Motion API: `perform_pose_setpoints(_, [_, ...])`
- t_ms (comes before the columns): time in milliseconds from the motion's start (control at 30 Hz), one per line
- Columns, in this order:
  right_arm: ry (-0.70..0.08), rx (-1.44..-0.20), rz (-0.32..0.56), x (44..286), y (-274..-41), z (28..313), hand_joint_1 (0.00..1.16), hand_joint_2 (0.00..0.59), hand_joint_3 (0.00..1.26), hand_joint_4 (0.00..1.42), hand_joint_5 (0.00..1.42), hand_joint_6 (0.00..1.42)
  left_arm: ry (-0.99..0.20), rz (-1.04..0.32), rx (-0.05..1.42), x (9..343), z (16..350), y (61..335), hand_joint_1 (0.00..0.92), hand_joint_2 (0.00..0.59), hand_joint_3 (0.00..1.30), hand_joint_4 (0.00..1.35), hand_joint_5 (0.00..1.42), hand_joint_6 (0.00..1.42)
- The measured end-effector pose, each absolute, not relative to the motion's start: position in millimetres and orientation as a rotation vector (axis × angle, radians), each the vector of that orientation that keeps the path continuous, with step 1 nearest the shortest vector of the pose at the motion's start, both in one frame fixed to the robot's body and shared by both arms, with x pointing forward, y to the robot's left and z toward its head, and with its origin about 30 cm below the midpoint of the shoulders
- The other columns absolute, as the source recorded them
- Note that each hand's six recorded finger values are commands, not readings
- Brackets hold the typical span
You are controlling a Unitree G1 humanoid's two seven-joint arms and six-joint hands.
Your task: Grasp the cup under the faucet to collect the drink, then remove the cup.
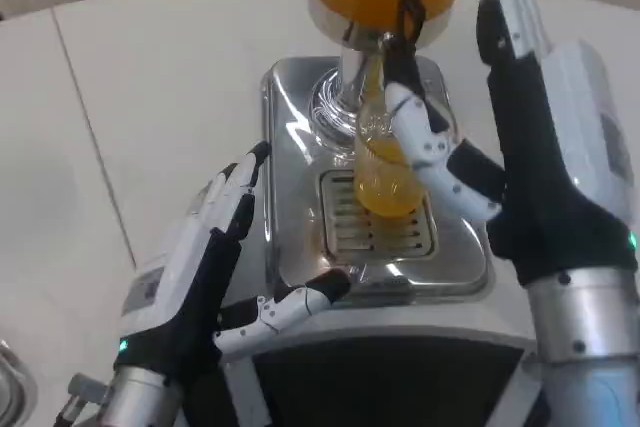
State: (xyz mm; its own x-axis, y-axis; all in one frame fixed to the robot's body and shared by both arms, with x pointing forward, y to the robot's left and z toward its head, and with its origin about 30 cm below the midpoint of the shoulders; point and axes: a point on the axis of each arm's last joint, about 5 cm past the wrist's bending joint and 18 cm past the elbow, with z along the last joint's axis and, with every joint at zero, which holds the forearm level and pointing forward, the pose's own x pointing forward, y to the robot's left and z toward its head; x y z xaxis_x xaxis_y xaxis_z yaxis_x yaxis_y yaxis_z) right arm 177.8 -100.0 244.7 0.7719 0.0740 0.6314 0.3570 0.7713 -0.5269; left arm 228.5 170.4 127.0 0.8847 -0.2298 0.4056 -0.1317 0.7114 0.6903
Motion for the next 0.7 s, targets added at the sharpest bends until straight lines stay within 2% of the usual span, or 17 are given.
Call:
perform_pose_setpoints(100, [-0.654, -0.778, -0.174, 163, -111, 238, 0.45, 0.473, 0.00, 0.00, 0.00, 0.06, -0.494, -0.063, 0.787, 231, 127, 169, 0.130, 0.033, 0.00, 0.00, 0.00, 0.00])
perform_pose_setpoints(233, [-0.627, -0.944, -0.136, 138, -125, 229, 0.53, 0.424, 0.00, 0.00, 0.00, 0.06, -0.507, -0.068, 0.786, 235, 129, 167, 0.126, 0.027, 0.00, 0.00, 0.00, 0.00])
perform_pose_setpoints(300, [-0.603, -0.954, -0.111, 129, -129, 227, 0.58, 0.394, 0.00, 0.00, 0.00, 0.06, -0.510, -0.074, 0.787, 237, 129, 165, 0.143, 0.038, 0.00, 0.00, 0.00, 0.00])
perform_pose_setpoints(333, [-0.565, -0.948, -0.098, 124, -133, 224, 0.59, 0.389, 0.00, 0.00, 0.00, 0.06, -0.513, -0.080, 0.790, 239, 130, 164, 0.174, 0.039, 0.00, 0.00, 0.00, 0.00])
perform_pose_setpoints(433, [-0.507, -0.997, -0.104, 113, -142, 219, 0.66, 0.358, 0.00, 0.00, 0.00, 0.05, -0.519, -0.087, 0.792, 246, 131, 163, 0.213, 0.039, 0.00, 0.00, 0.00, 0.00])
perform_pose_setpoints(700, [-0.507, -1.196, -0.087, 98, -147, 218, 0.74, 0.329, 0.00, 0.00, 0.00, 0.05, -0.550, -0.094, 0.782, 261, 137, 156, 0.229, 0.036, 0.00, 0.00, 0.00, 0.00])
